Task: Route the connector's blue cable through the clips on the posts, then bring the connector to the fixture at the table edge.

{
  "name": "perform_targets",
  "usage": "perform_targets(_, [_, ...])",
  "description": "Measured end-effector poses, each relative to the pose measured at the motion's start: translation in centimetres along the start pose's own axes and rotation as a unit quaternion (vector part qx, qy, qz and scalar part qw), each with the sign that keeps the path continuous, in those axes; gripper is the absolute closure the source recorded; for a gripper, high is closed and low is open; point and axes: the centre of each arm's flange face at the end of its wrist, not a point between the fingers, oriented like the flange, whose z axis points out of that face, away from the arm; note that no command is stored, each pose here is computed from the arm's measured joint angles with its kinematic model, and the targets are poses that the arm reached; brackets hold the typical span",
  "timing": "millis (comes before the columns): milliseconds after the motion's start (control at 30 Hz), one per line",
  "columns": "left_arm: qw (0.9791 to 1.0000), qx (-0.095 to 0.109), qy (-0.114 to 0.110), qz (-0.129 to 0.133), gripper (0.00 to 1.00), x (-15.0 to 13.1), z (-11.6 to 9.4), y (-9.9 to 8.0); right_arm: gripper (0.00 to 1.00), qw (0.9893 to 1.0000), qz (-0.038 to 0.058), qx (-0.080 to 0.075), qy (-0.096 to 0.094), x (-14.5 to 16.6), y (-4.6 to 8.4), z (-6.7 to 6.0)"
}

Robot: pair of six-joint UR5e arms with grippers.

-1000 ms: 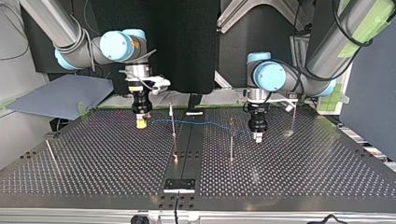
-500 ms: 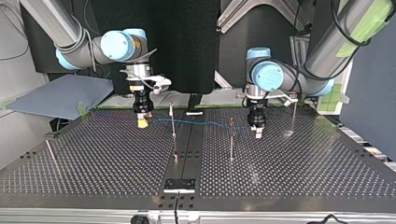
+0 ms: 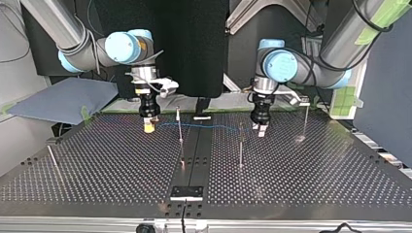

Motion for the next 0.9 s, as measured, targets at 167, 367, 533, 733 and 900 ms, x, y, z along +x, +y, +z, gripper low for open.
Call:
perform_targets(167, [0.9996,0.016,0.014,-0.018,0.00,1.1,-1.3,-0.3,1.00,1.0000,-0.0001,0.000,-0.001,0.0,0.0,0.0])
perform_targets(367, [0.9989,0.023,0.013,-0.039,0.00,0.9,-3.3,-0.5,1.00,1.0000,-0.0001,0.000,-0.001,0.0,0.0,0.0])
perform_targets(533, [0.9986,0.027,0.015,-0.043,0.00,0.6,-5.2,-0.7,1.00,1.0000,-0.0001,0.001,-0.001,0.0,0.0,0.0])
perform_targets(733, [0.9984,0.040,0.008,-0.039,0.00,-0.6,-6.7,-1.5,1.00,1.0000,-0.0001,0.004,-0.002,0.0,-0.1,0.0])
perform_targets(900, [0.9981,0.054,-0.004,-0.028,0.00,-1.6,-7.3,-2.3,1.00,1.0000,0.0000,0.005,-0.003,-0.1,-0.1,-0.1])
